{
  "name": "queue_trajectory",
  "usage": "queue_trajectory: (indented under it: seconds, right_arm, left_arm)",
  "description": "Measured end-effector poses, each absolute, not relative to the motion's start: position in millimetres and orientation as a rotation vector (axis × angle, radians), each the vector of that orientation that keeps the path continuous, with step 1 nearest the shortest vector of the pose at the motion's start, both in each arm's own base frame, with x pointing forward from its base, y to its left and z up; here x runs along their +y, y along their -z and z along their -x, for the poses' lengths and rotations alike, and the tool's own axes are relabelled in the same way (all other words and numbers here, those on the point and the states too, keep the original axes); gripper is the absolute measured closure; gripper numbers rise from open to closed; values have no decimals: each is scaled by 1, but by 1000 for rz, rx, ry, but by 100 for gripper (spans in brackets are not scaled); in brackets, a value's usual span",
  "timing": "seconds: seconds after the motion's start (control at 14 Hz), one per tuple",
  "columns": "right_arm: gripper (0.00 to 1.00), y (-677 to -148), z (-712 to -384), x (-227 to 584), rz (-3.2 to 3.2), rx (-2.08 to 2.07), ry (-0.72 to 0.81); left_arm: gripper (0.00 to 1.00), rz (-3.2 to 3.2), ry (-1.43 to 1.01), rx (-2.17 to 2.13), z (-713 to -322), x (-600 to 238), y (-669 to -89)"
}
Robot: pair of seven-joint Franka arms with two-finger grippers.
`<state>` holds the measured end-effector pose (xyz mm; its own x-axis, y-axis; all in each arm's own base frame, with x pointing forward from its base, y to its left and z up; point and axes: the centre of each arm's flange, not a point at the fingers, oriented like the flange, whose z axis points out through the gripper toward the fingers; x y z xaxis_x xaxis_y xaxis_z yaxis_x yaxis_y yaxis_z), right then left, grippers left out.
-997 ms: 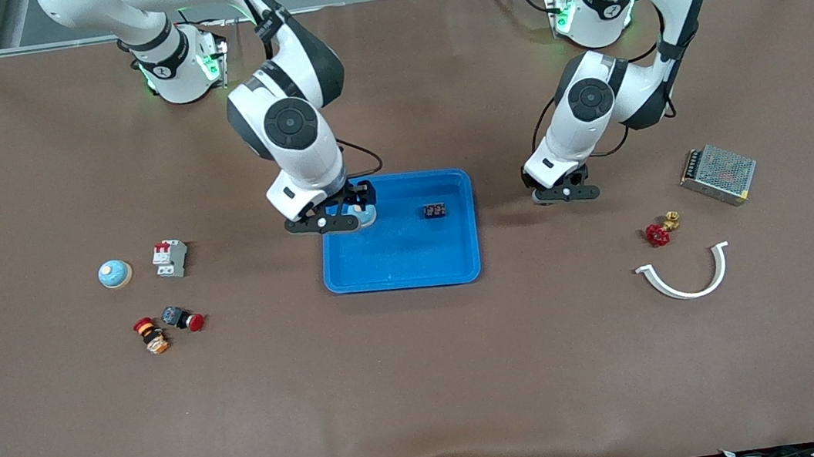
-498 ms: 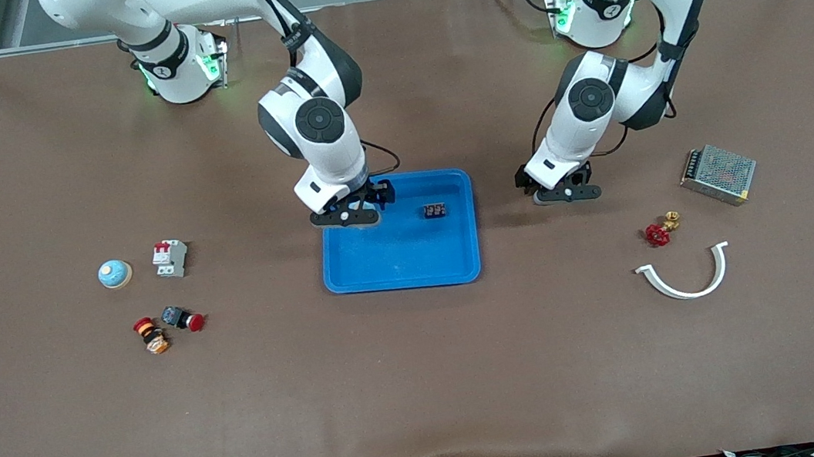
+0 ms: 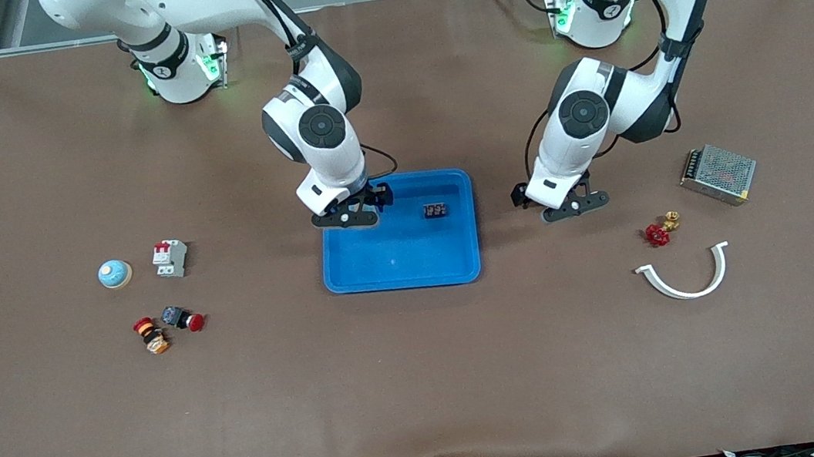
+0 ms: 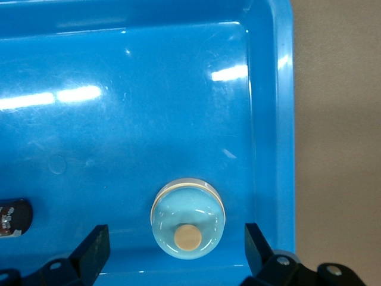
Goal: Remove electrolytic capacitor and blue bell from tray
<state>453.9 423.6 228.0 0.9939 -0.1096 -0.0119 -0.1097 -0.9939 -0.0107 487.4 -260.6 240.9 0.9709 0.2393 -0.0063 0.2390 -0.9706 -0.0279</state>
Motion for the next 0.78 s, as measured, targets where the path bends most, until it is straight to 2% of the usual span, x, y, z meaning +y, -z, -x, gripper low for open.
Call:
queue_trajectory:
  seconds: [0.78]
  right_arm:
    - [0,-198,-452,423,3135,169,-18]
  left_arm:
    - [0,2830,18,-1480,-493,-317,-269]
